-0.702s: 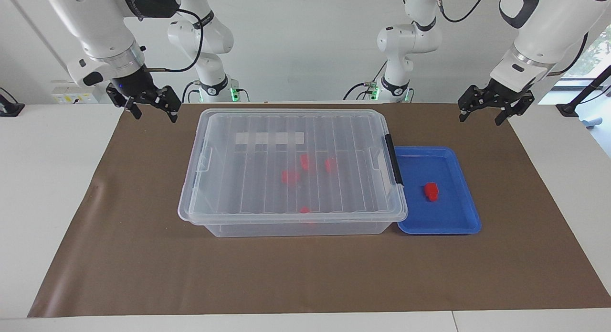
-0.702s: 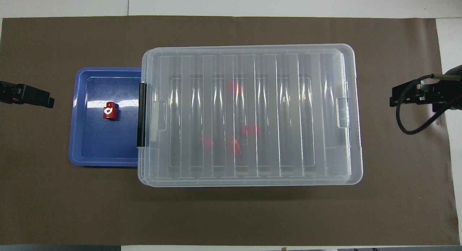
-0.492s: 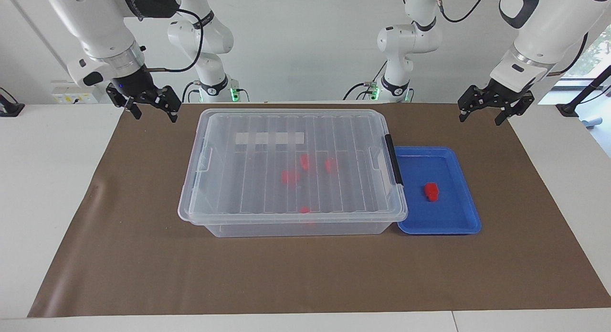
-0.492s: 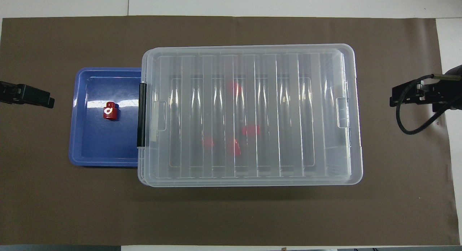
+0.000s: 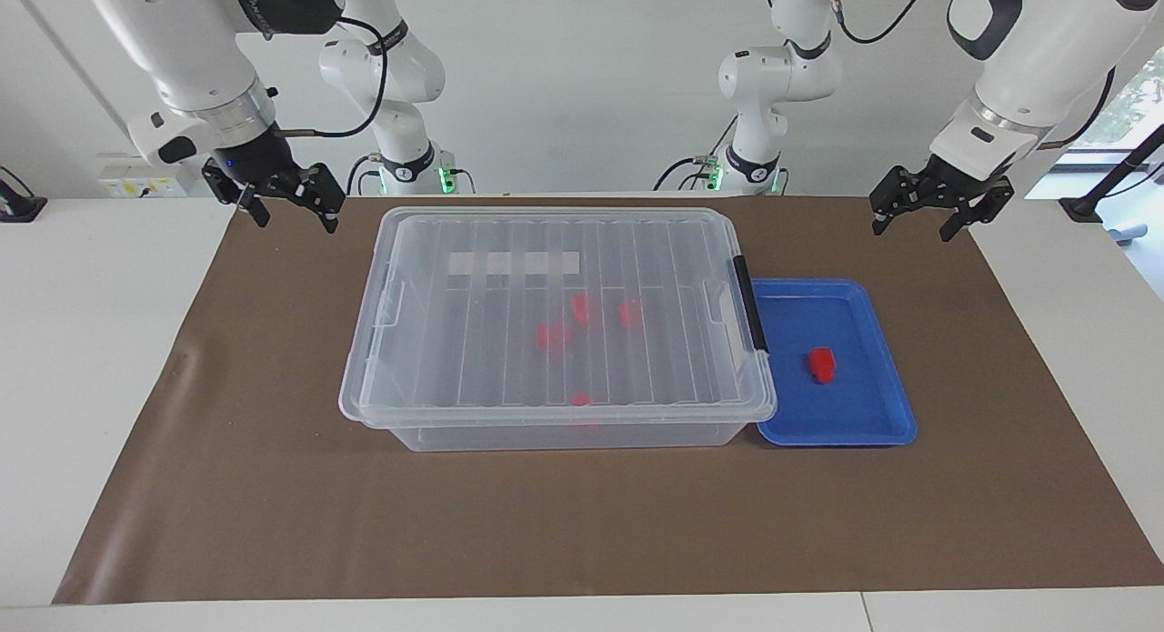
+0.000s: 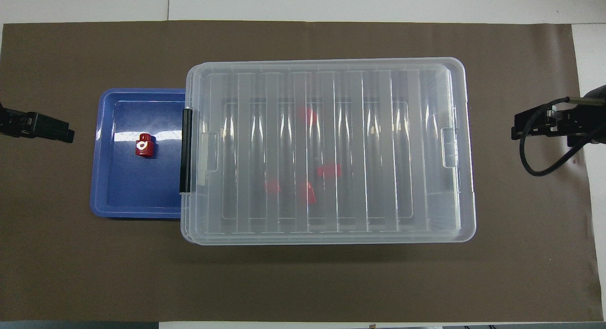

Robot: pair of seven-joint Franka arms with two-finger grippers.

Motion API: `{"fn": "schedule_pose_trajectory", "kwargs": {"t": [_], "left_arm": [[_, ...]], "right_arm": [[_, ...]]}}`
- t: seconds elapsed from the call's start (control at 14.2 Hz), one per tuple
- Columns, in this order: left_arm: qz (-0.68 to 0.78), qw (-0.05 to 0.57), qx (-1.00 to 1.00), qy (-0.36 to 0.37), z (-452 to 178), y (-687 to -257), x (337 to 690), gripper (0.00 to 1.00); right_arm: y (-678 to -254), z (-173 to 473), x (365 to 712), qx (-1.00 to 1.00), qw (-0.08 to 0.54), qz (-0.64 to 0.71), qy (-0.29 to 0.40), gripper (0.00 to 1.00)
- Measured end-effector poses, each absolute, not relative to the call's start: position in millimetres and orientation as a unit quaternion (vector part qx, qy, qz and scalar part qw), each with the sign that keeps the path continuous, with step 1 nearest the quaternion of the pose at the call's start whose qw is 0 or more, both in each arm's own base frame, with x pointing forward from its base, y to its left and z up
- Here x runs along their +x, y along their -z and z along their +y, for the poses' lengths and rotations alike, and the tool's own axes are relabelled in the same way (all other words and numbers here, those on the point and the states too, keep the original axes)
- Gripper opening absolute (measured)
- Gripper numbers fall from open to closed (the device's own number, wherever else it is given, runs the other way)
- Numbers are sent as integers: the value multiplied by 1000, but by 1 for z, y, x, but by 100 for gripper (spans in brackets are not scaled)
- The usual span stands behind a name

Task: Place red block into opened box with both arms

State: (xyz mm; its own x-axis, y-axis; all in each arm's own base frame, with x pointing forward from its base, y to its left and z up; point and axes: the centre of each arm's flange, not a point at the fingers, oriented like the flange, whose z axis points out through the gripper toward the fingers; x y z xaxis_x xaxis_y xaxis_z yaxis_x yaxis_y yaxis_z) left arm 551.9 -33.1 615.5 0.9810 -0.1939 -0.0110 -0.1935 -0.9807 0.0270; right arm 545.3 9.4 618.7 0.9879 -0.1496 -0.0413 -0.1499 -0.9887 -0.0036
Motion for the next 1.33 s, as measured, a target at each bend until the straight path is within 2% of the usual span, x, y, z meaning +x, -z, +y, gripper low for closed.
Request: {"fn": "schedule_pose_trajectory", "kwargs": {"t": [0.63,1.05,1.33], "left_arm": [[-97,12,995,-9,-33,-608,547,100],[-97,12,995,-5,-33,-618,544,100],[-98,10,995,2,-33,-635,542,100]], "right_arm": [[-603,16,556,-996,9,92,12,100],[-525,52,579,-996,18,83,27,100],[-500,55,587,-996,22,81,24,100]]}}
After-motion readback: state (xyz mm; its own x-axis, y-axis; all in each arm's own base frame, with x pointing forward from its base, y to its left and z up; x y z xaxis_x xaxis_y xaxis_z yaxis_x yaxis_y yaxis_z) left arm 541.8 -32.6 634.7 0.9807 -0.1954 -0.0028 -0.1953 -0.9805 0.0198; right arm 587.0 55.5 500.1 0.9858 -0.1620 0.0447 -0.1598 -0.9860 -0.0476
